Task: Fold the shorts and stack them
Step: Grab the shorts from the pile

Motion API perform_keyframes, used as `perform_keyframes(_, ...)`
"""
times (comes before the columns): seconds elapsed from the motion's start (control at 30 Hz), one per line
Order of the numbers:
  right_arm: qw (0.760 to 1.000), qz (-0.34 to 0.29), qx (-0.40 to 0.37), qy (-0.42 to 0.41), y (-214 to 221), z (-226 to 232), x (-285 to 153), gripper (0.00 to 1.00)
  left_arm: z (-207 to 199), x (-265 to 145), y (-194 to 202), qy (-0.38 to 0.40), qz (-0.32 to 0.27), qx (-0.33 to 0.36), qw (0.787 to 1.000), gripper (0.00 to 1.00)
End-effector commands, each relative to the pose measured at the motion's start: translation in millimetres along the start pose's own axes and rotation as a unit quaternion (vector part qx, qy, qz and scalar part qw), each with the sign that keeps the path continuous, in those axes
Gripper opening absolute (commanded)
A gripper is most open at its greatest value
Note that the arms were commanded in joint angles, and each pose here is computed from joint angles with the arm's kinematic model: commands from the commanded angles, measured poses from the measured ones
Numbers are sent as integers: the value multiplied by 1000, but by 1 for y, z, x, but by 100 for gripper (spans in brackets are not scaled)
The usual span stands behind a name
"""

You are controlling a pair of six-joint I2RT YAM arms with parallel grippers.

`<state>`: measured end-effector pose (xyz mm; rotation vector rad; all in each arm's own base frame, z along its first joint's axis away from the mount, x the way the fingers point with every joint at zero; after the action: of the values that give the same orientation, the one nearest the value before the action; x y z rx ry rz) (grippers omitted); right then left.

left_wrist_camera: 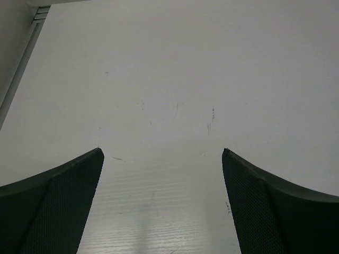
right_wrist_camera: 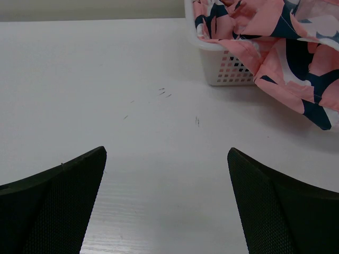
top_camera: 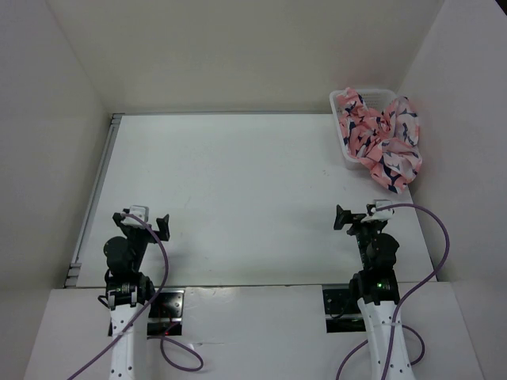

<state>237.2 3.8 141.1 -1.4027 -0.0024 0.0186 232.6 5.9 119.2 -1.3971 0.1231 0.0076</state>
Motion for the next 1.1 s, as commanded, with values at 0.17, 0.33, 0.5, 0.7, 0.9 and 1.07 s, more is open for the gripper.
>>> perform_keyframes(0.17, 1000, -7, -3, 6, 8, -5, 4, 100, 0, 1, -1, 0, -13, 5, 1000, 99)
perform_keyframes(0.33, 1000, -4, -20, -15, 9, 1, 3, 100, 0, 1, -1, 0, -13, 5, 1000, 99)
perform_keyframes(0.5, 982, -13, -142, -126, 0, 30, -1, 99, -2, 1, -1, 4, -14, 5, 1000, 99)
perform_keyframes(0.7, 876, -94, -395, -259, -29, 66, -13, 100, -8, 0, -61, 37, -121, 40, 991, 99)
perform_keyframes(0.9, 867, -134, -471, -94, -96, 26, -10, 100, -7, -12, -98, 40, -156, 53, 986, 99)
perform_keyframes(1.07, 880, -137, -450, -68, -135, 25, -24, 100, 6, -22, -133, 11, -165, 53, 985, 99)
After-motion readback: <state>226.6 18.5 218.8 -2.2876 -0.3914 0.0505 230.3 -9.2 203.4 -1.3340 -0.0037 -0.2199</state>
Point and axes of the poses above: each gripper's point midway between its finger pads, its own x axis out along the fingers, its own z axis along the line the jaws close on, y = z × x, the point moved 1 cm from there along -x, back along the fingers, and after that the axes turned 7 degrees about x, right-handed, at the moved point
